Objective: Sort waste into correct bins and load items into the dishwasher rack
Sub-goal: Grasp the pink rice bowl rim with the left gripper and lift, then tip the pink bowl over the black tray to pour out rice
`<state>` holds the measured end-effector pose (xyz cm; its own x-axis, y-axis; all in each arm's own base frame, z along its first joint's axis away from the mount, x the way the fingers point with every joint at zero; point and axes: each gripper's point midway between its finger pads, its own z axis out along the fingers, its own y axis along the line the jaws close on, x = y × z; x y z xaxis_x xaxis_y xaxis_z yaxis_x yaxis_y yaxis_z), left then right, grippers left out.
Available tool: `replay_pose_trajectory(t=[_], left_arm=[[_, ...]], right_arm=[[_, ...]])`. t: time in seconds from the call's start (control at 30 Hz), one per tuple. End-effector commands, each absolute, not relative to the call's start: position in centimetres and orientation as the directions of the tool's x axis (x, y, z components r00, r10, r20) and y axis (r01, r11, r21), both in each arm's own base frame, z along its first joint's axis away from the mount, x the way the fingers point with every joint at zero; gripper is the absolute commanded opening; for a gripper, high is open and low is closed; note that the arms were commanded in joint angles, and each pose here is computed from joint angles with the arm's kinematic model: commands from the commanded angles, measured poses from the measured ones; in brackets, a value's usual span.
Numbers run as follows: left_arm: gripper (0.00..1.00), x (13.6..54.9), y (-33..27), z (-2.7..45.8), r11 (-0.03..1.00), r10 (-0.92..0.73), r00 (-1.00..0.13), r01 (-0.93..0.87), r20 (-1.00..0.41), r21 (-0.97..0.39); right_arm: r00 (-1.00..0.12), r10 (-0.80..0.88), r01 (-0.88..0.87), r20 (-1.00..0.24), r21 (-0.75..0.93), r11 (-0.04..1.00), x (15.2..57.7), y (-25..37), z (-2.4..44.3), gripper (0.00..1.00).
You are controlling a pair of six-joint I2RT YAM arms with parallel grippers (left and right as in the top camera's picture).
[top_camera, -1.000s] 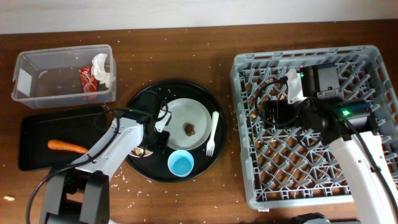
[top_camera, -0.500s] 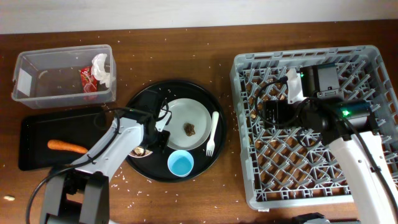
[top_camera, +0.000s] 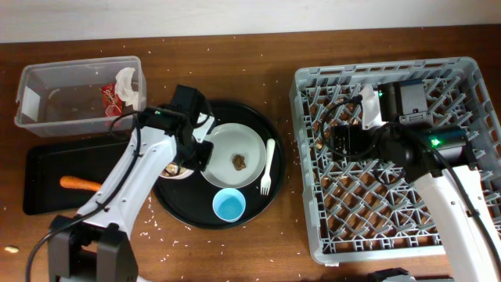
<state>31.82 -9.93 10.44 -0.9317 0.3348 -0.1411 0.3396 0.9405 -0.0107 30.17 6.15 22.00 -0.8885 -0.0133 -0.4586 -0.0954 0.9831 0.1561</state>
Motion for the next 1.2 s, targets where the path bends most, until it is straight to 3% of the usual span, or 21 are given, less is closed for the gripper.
replay_pose_trajectory(t=[0.0,0.1,0.2,0.37,0.53,0.77,1.03,1.17], left_arm=[[0.00,33.8,-7.7,12.9,0.968,0.240,-0.953,0.248,-0.187,-0.023],[0.00,34.6,-5.3,13.8,0.970,0.083,-0.975,0.126,-0.205,-0.206],[0.00,35.6,-2.0,15.5,0.899,-0.049,-0.963,0.073,-0.265,-0.432],[0.00,36.6,4.3,18.5,0.789,-0.255,-0.886,0.040,-0.387,-0.613],[0.00,36.7,8.8,19.9,0.701,-0.403,-0.810,0.028,-0.427,-0.713],[0.00,36.6,11.4,17.2,0.492,-0.543,-0.772,0.027,-0.331,-0.870],[0.00,36.5,12.7,18.2,0.409,-0.606,-0.730,0.054,-0.316,-0.911],[0.00,35.9,13.9,20.0,0.309,-0.675,-0.686,0.073,-0.273,-0.948]], right_arm=[[-0.887,-0.003,-0.089,-0.462,0.164,0.982,30.5,6.2,22.2,0.99],[-0.887,-0.003,-0.089,-0.463,0.164,0.982,30.5,6.2,22.2,0.98],[-0.886,-0.003,-0.087,-0.463,0.161,0.983,30.5,6.1,22.2,0.98],[-0.885,-0.002,-0.088,-0.465,0.162,0.983,30.5,6.1,22.2,0.99],[-0.890,-0.003,-0.086,-0.457,0.161,0.983,30.3,6.1,22.1,0.99],[-0.893,-0.003,-0.085,-0.449,0.161,0.983,30.2,6.1,22.0,0.98],[-0.893,-0.003,-0.085,-0.449,0.161,0.983,30.2,6.1,22.0,0.99],[-0.893,-0.003,-0.085,-0.449,0.161,0.983,30.2,6.1,22.0,0.98]])
